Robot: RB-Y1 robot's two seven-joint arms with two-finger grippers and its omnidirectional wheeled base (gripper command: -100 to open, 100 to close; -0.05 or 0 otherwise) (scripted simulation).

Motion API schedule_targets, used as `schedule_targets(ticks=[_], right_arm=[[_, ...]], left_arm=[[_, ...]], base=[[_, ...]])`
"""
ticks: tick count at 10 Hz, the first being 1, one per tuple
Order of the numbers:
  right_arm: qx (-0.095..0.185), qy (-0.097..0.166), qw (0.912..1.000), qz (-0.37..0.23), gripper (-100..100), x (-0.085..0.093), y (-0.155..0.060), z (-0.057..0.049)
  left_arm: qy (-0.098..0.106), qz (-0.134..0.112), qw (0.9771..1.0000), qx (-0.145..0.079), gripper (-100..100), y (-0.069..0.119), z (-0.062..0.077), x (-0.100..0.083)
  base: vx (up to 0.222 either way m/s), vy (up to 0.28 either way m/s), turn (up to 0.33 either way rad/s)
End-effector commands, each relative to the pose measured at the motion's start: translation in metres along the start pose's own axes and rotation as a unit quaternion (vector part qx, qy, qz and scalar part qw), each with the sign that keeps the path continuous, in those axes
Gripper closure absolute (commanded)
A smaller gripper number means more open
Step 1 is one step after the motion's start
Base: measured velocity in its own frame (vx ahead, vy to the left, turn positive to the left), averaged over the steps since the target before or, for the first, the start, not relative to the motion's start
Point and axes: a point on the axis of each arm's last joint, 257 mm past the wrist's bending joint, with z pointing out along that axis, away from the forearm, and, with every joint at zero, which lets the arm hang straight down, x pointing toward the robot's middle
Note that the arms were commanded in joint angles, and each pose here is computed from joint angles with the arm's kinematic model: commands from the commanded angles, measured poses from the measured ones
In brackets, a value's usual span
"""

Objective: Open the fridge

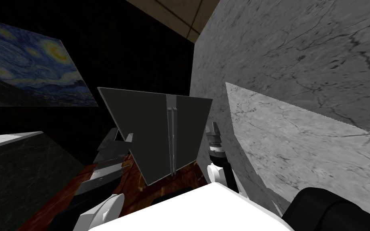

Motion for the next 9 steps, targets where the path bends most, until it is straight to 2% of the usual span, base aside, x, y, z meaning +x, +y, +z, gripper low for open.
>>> schedule_targets(ticks=[1,9], right_arm=[[0.000,0.000,1.0000,0.000,0,0.0000,0.0000,0.0000],[0.000,0.000,1.0000,0.000,0,0.0000,0.0002,0.0001]], left_arm=[[0.000,0.000,1.0000,0.000,0,0.0000,0.0000,0.0000],[0.000,0.000,1.0000,0.000,0,-0.0002,0.0000,0.0000]], base=[[0.000,0.000,0.000],[0.000,0.000,0.000]])
